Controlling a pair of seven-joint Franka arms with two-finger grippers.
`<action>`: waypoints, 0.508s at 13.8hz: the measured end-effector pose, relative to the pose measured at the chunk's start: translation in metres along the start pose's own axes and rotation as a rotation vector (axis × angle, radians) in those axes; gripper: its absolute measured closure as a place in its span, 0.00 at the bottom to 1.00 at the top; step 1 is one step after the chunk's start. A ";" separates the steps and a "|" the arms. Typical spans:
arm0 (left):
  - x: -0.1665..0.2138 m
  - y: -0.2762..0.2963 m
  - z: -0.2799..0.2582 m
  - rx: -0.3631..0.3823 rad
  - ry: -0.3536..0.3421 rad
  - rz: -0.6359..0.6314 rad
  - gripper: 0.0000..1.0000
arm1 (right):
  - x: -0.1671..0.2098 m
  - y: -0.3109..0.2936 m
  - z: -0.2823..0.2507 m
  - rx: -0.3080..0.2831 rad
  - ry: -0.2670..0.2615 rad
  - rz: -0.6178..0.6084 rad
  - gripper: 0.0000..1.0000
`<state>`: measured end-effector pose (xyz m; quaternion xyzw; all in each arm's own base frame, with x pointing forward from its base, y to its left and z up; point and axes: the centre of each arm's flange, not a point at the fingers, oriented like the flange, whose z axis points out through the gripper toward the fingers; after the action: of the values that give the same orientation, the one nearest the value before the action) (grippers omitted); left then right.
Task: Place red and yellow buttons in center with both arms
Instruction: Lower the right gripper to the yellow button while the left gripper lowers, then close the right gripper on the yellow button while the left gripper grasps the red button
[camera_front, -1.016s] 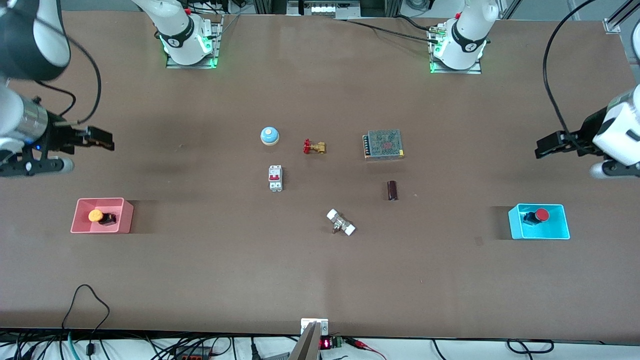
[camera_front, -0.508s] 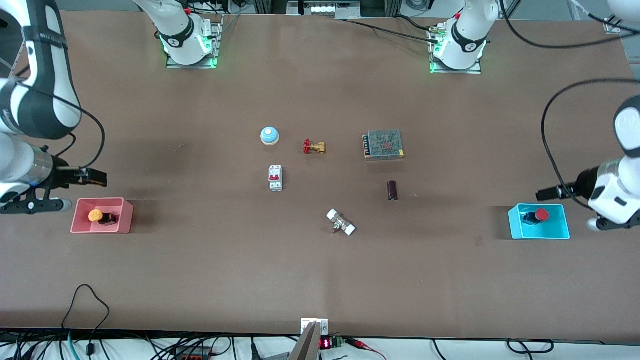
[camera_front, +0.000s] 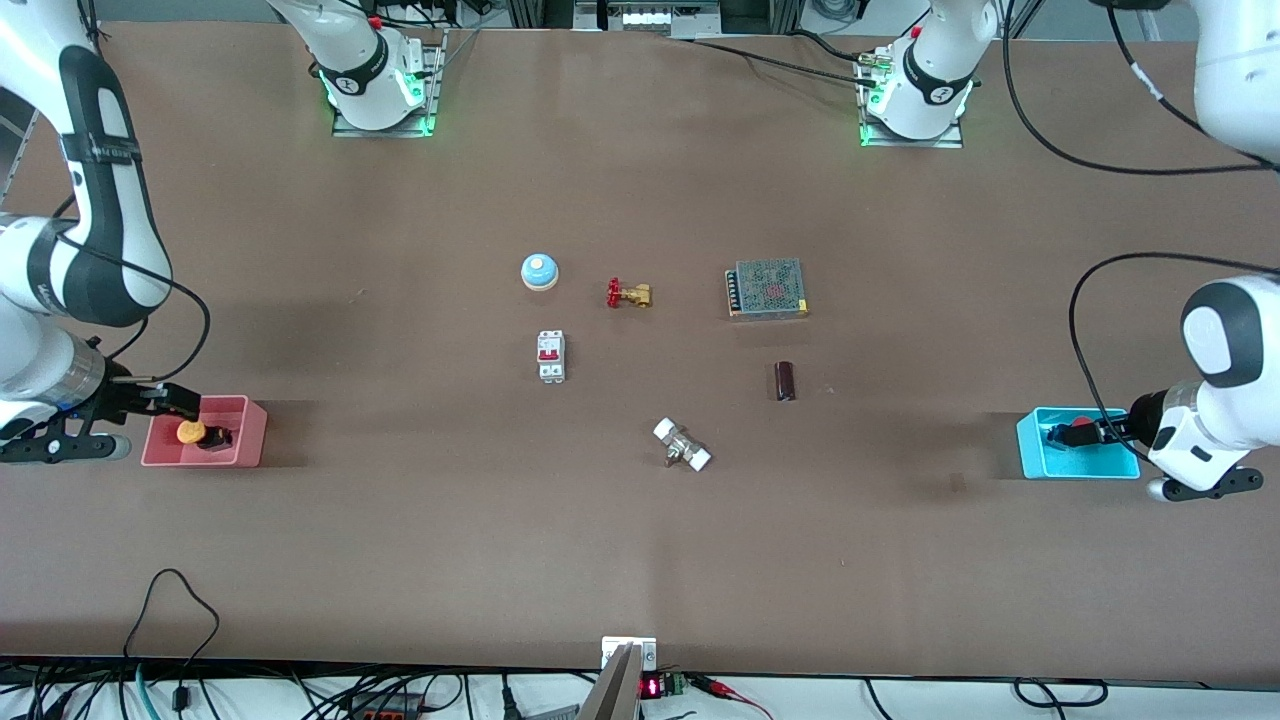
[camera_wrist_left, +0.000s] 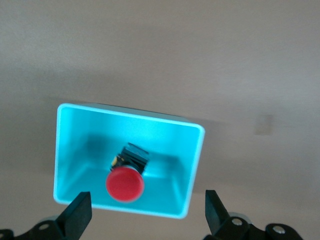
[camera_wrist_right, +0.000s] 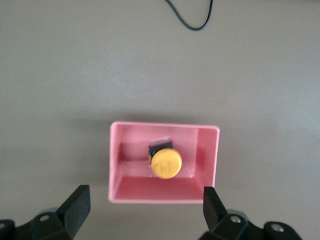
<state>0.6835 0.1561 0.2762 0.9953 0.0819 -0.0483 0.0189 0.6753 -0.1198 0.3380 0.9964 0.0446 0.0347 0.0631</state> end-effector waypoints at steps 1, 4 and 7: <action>0.001 -0.007 0.011 -0.002 -0.003 0.017 0.00 | 0.000 0.004 0.010 -0.003 0.015 -0.011 0.00; 0.003 -0.014 0.031 -0.005 -0.015 0.051 0.00 | -0.001 0.012 0.037 -0.012 0.051 -0.028 0.00; 0.004 -0.014 0.037 -0.005 -0.008 0.072 0.00 | -0.011 0.019 0.063 -0.012 0.061 -0.021 0.00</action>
<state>0.6821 0.1687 0.2383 0.9973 0.0459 -0.0516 0.0235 0.6707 -0.1475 0.2778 0.9940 0.0567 0.0646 0.0680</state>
